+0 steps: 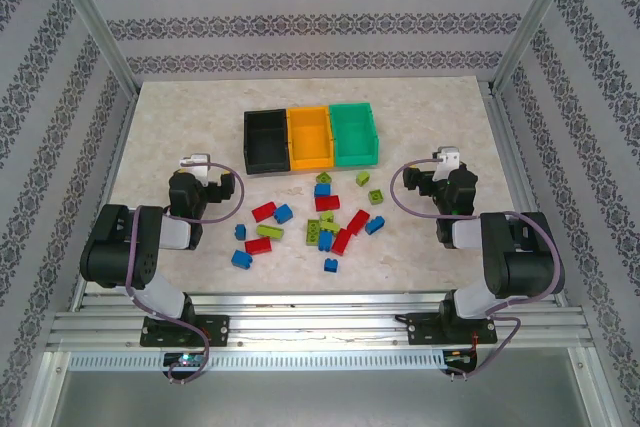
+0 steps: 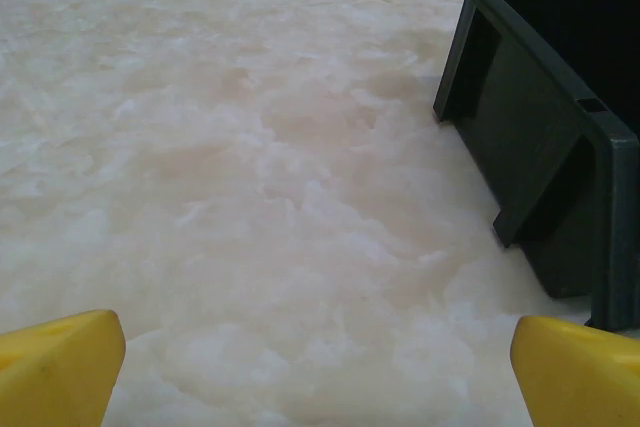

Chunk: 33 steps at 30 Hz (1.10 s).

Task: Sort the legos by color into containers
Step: Pick up the lego from the center of the table.

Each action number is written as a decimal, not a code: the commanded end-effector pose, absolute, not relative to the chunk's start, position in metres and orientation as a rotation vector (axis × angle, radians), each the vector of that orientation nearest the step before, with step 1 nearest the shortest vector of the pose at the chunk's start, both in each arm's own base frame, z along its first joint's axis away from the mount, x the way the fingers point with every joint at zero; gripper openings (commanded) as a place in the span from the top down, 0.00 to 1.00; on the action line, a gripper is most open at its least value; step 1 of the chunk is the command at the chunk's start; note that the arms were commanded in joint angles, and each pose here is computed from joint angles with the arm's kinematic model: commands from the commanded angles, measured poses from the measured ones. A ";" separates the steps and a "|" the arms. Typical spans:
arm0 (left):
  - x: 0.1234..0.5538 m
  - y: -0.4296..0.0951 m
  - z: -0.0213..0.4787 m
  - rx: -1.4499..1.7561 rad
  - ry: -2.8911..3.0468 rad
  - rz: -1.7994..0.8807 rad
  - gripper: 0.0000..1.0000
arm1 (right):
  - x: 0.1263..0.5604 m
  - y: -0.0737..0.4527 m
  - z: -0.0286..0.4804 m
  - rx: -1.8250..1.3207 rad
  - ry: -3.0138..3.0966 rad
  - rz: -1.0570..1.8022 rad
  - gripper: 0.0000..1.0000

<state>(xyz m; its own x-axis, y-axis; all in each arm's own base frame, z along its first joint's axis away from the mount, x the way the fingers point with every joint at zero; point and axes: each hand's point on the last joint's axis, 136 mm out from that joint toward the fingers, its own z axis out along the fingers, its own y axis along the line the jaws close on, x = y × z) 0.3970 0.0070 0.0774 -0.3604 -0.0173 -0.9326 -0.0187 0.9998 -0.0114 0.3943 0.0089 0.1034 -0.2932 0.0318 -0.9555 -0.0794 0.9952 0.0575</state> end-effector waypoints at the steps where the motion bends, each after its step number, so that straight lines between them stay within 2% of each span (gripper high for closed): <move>1: 0.401 0.007 0.087 -0.015 1.916 0.000 0.00 | 0.398 0.014 0.109 -0.043 1.844 0.136 0.02; 33: 0.401 0.007 0.087 -0.015 1.917 0.002 0.00 | 0.398 0.013 0.109 -0.041 1.844 0.128 0.02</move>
